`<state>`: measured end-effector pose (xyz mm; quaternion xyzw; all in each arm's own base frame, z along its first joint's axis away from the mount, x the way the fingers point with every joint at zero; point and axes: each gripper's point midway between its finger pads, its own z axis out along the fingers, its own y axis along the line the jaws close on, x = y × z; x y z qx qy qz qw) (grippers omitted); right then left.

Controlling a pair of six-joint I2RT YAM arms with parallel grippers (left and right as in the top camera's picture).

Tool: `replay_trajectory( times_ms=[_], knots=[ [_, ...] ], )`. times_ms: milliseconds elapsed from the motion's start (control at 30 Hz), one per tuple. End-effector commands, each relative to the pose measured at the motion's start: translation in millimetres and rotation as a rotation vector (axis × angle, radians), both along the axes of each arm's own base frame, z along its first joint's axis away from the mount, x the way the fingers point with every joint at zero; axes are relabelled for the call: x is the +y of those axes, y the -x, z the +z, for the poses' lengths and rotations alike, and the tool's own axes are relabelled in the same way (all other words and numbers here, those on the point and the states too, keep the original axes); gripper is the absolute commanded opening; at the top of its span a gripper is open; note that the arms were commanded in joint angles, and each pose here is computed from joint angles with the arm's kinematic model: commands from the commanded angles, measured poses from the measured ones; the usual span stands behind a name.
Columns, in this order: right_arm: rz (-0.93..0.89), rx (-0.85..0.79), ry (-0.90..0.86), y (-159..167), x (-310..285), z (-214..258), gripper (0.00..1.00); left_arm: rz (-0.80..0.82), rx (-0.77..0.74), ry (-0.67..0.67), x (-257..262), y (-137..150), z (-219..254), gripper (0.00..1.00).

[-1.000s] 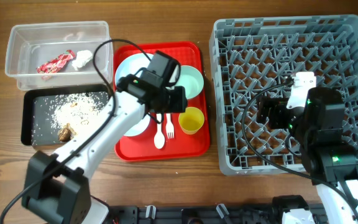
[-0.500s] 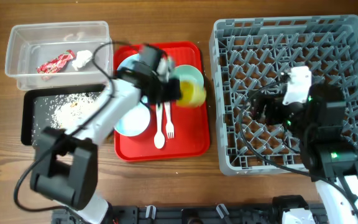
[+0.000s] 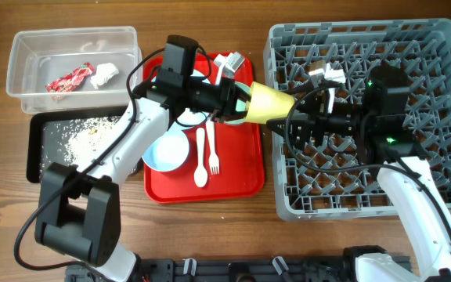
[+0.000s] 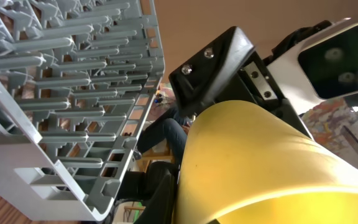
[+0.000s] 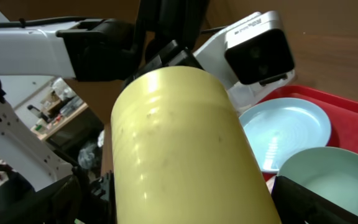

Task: Sort waste into correct bins and load items into the dishwasher rack
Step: 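Lift the yellow cup with the left gripper and pass it to the right gripper, then lower the yellow cup into the dish rack with the right gripper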

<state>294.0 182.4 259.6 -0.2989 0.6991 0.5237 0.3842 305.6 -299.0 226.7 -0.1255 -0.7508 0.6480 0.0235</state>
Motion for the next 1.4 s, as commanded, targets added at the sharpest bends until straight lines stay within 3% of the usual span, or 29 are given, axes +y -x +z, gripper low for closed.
replay_trajectory(
  times_ms=[0,133,233,367,467,567,733,900,1067,1133,1200,1367],
  knots=[
    [0.059,0.01,-0.039,7.8,3.0,9.8,0.95,-0.034,0.018,0.021,-4.1,10.0,11.1,0.04],
    [0.057,0.031,-0.044,8.0,3.0,9.9,0.87,-0.034,0.02,0.02,-4.1,10.0,11.1,0.04],
    [0.057,0.037,-0.044,8.2,3.0,9.7,0.72,-0.034,0.02,0.02,-4.1,10.0,11.1,0.04],
    [0.051,0.041,-0.041,7.4,2.8,8.6,0.63,-0.033,0.024,0.02,-4.1,10.0,11.1,0.04],
    [-0.076,0.083,0.03,-10.0,-4.3,-8.7,0.59,0.024,-0.039,-0.019,-0.8,-2.6,2.1,0.28],
    [-0.325,0.167,0.22,-36.0,-30.9,-51.5,0.54,0.319,-0.073,-0.384,42.7,-49.5,-64.4,0.47],
    [-0.543,0.245,0.425,-32.9,-69.3,-65.0,0.54,0.564,-0.099,-0.682,132.6,-70.8,-79.1,0.52],
    [-0.841,0.398,0.672,-7.4,-137.2,-30.7,0.52,0.75,-0.113,-1.057,212.2,-40.4,-69.3,0.52],
    [-0.991,0.64,0.833,25.0,-191.1,-49.7,0.51,0.777,-0.128,-1.102,222.7,-33.4,-62.1,0.53],
    [-1.002,0.717,0.85,24.1,-201.6,-63.3,0.57,0.778,-0.128,-1.101,222.7,-33.6,-62.0,0.53],
    [-0.978,0.785,0.88,19.1,-204.4,-81.6,0.67,0.777,-0.127,-1.101,222.7,-33.3,-62.1,0.54],
    [-0.863,1.015,0.979,15.3,-203.6,-147.2,0.67,0.776,-0.127,-1.102,222.6,-33.1,-62.2,0.53]
  ],
)
